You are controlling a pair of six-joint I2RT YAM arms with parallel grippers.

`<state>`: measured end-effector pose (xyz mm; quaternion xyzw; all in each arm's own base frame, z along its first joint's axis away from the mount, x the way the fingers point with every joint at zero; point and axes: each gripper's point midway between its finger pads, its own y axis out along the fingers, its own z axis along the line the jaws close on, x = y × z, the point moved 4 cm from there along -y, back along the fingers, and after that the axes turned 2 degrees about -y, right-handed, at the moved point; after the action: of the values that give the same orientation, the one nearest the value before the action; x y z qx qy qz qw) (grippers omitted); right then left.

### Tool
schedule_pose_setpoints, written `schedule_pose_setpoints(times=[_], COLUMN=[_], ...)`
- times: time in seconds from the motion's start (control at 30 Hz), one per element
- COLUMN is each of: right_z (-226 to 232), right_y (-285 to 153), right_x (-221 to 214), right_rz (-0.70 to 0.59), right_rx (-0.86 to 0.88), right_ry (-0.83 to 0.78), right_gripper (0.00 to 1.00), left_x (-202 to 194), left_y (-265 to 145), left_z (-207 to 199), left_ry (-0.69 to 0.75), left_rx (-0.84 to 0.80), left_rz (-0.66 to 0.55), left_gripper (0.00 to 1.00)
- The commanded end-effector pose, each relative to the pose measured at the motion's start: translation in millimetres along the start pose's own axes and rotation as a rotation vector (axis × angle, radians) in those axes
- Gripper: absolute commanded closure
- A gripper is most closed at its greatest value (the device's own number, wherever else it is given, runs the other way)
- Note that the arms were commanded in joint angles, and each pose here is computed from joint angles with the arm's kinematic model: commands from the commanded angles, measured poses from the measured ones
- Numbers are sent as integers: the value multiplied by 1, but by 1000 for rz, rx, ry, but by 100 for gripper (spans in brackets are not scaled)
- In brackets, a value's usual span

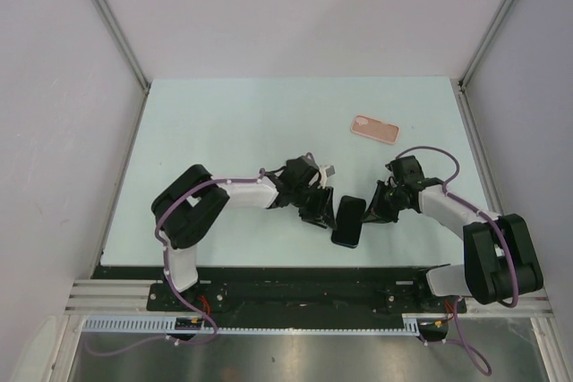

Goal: Put the phone into the phone case

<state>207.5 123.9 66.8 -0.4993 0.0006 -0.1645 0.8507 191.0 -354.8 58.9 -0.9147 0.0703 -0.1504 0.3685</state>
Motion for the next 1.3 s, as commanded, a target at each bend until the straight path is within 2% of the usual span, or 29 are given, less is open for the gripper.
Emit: schedule_pose_setpoints(times=[0.0, 0.17, 0.3, 0.53, 0.83, 0.93, 1.07, 1.27], right_z=[-2, -6, -9, -14, -18, -11, 1, -1], right_y=[6, 17, 26, 36, 35, 33, 37, 43], right_x=[3, -4, -6, -10, -11, -9, -10, -15], right_rz=[-8, 9, 19, 46, 41, 24, 19, 50], right_rx=[3, 4, 10, 3, -30, 10, 38, 29], right_ry=[-6, -5, -15, -20, -21, -61, -114, -101], right_gripper=[94, 98, 98, 97, 92, 87, 85, 95], left_x=[-2, -10, -15, -29, -31, -33, -37, -40], left_y=[7, 17, 20, 23, 7, 6, 6, 2], left_z=[-12, -11, -12, -17, -26, -26, -30, -33], left_ry=[19, 38, 35, 17, 22, 39, 40, 35], left_rx=[-47, -12, -10, -48, -64, -27, -38, -49], left_rz=[7, 15, 29, 43, -34, -38, -36, -56], left_gripper=[56, 57, 58, 64, 66, 66, 66, 66])
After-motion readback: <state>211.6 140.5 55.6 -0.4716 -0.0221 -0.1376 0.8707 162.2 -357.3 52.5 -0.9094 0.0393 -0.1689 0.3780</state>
